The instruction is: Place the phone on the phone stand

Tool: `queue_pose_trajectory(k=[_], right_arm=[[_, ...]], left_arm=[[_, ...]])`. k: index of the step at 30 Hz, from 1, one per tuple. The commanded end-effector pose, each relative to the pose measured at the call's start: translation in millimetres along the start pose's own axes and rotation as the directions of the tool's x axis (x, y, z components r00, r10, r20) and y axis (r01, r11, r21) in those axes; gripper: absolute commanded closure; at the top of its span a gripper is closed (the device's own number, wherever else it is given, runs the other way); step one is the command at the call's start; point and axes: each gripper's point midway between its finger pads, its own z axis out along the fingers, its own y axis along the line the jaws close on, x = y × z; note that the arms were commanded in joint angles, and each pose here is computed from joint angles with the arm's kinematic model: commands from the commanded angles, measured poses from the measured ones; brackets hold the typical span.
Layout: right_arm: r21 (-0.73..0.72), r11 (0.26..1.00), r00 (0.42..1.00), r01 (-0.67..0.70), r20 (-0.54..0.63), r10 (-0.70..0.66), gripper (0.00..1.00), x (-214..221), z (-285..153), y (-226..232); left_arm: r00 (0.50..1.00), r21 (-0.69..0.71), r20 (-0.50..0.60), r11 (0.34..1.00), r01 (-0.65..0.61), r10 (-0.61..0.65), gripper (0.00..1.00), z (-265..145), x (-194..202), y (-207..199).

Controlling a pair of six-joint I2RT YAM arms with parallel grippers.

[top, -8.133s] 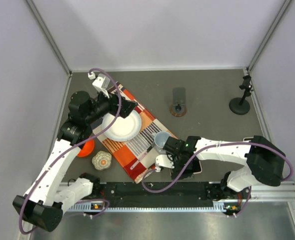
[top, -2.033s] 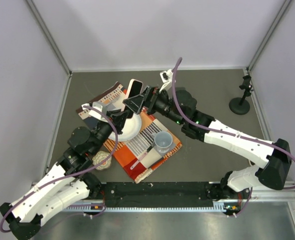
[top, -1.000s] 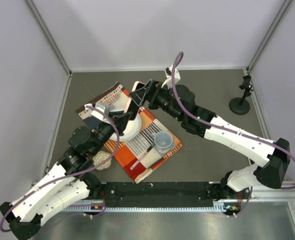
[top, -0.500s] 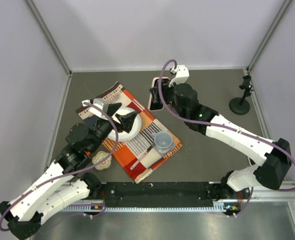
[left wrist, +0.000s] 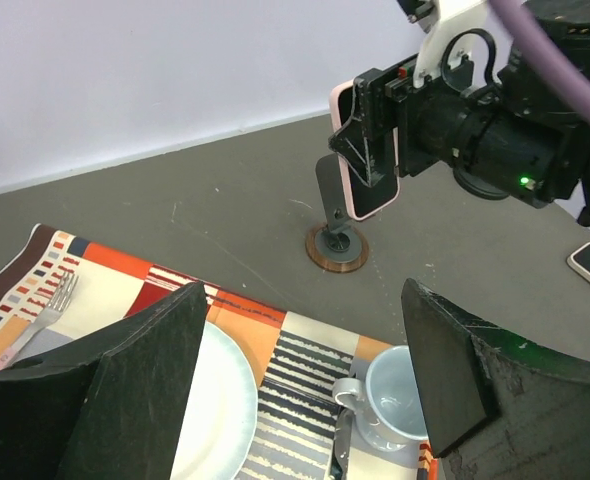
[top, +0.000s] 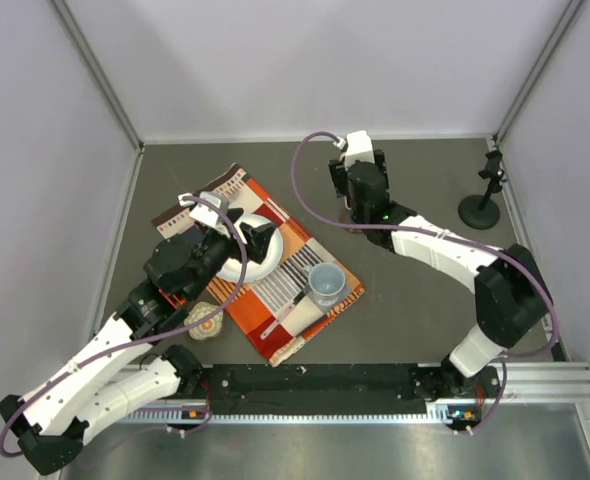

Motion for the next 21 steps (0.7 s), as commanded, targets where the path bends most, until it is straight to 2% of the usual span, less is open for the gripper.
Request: queue_pose_trajectory(k=[1, 8, 21], right_arm=[[0.072, 0.992, 0.983, -0.107, 0.156, 0.095, 1.0, -51, 15, -17], [0.091, 0.988, 0.984, -0.127, 0.133, 0.115, 1.0, -34, 36, -16], [0.187, 0.967, 0.98, -0.171, 0.131, 0.148, 1.0, -10, 49, -25]], left_arm=[[0.998, 0.014, 0.066, 1.0, 0.0, -0.001, 0.17, -2, -28, -4], [0.998, 0.027, 0.063, 1.0, -0.006, 0.004, 0.17, -1, -27, -6], [0.999, 0.034, 0.051, 0.999, -0.01, 0.008, 0.18, 1, -25, -8]])
